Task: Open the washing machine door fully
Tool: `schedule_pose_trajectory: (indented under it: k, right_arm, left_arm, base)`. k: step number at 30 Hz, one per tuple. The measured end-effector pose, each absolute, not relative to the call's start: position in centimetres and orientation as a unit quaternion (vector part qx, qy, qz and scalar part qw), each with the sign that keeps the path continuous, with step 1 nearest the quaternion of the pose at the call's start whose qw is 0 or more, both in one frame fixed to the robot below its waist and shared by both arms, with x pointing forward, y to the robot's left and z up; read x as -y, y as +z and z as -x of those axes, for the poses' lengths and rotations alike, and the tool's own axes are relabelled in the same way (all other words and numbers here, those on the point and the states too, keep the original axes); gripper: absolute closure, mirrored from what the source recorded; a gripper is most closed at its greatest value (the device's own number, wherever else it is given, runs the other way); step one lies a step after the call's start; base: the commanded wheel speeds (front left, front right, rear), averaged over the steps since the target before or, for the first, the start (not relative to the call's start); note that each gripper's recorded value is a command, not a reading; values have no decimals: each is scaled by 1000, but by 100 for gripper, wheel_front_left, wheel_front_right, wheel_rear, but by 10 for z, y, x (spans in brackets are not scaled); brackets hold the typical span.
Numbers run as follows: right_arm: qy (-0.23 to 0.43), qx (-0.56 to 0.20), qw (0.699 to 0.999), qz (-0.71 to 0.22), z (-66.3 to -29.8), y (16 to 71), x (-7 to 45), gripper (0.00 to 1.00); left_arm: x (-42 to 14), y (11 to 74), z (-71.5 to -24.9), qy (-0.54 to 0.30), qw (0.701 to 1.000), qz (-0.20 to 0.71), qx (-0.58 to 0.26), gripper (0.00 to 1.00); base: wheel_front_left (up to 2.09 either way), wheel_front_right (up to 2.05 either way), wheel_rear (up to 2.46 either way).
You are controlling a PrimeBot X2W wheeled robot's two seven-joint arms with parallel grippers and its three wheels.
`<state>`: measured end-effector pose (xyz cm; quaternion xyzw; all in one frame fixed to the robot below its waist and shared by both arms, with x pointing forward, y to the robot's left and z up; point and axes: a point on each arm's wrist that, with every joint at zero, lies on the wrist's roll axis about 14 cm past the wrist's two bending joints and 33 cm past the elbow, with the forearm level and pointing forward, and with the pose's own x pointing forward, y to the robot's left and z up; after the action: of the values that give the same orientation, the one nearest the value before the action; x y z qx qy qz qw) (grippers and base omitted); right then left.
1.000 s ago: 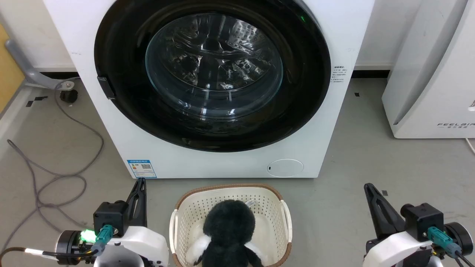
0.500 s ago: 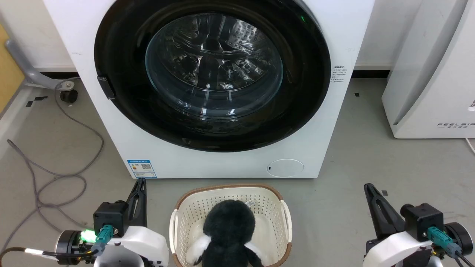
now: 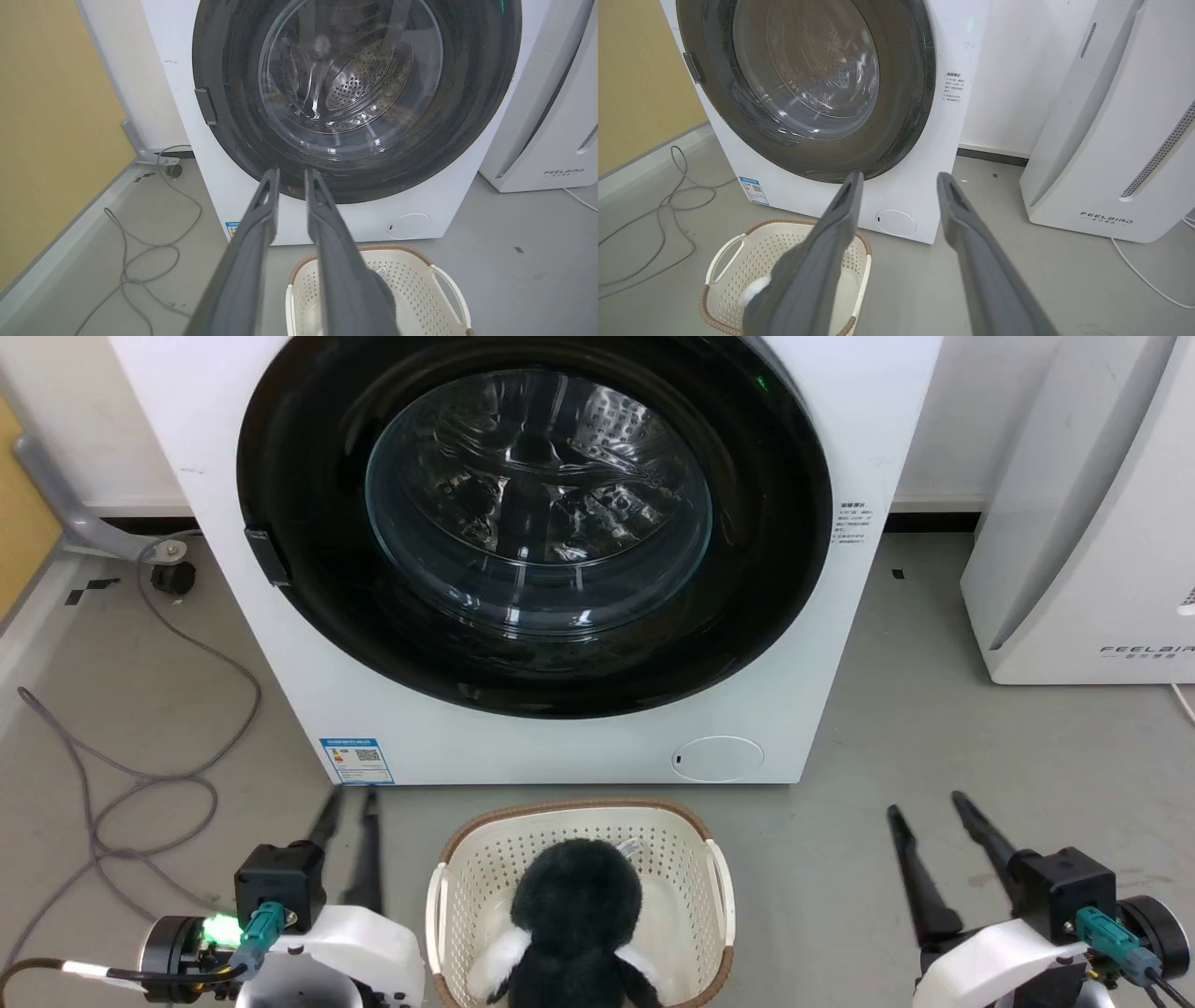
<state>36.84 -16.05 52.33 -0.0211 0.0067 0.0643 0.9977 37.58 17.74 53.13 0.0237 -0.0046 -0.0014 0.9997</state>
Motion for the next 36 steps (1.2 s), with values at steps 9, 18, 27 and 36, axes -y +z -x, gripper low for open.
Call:
schedule_pose_trajectory:
  k: [9,18,27,36]
  right_arm:
    - [61,5,998,6,-369,528,163,0]
    - [59,25,998,-15,-370,538,164,0]
    - [61,43,997,-34,-371,546,163,59]
    - [45,61,991,-107,-372,552,175,100]
  left_arm:
    - [-177,532,-376,1,1000,-23,9,0]
    - [-176,534,-376,3,1000,-19,17,0]
    - [-177,535,-375,9,1000,-15,25,0]
    - [-178,537,-375,15,999,-12,34,0]
  base:
    - [0,0,0]
    - [0,0,0]
    - [0,0,0]
    - [0,0,0]
